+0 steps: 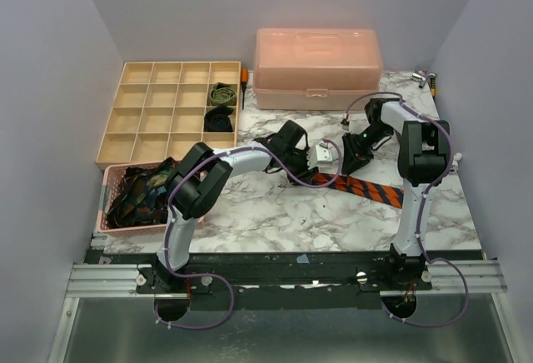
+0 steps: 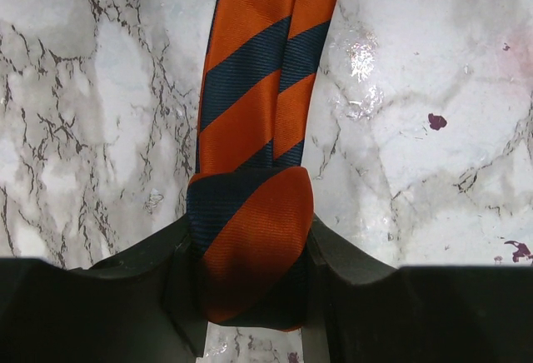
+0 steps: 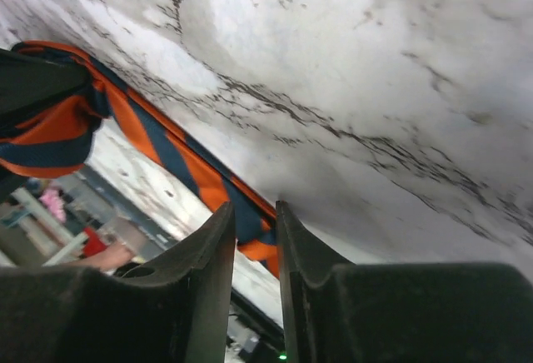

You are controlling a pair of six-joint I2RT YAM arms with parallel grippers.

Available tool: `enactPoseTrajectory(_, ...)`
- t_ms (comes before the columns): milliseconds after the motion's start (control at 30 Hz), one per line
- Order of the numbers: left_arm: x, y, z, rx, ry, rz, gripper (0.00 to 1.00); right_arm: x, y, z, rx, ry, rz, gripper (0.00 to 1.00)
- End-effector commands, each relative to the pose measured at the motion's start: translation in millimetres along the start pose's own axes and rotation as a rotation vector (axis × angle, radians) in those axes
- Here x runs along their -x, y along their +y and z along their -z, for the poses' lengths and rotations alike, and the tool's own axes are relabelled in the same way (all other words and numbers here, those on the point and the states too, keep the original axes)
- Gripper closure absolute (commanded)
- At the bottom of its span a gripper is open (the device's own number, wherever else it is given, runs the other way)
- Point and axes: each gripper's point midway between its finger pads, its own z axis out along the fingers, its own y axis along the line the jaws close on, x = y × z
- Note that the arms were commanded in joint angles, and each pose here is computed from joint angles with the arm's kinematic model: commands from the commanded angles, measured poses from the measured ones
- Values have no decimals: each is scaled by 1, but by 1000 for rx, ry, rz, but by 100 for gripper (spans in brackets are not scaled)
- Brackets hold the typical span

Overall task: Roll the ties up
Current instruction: Roll the tie at the center of the board.

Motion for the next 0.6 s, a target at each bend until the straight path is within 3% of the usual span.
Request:
enactPoseTrajectory(0, -115, -42, 6, -72, 378, 240, 100, 9, -16, 25, -135, -69, 142, 69)
enactPoseTrajectory(300, -114, -41, 6, -64, 375, 241, 100, -92, -35, 42, -223, 52, 51, 76)
enactPoseTrajectory(400, -113, -42, 6, -67, 371, 239, 100, -94, -60, 37, -308, 66, 28, 79)
enactPoseTrajectory(567, -113, -43, 7, -73, 373, 235, 100, -58, -111, 37, -415, 53, 22, 79)
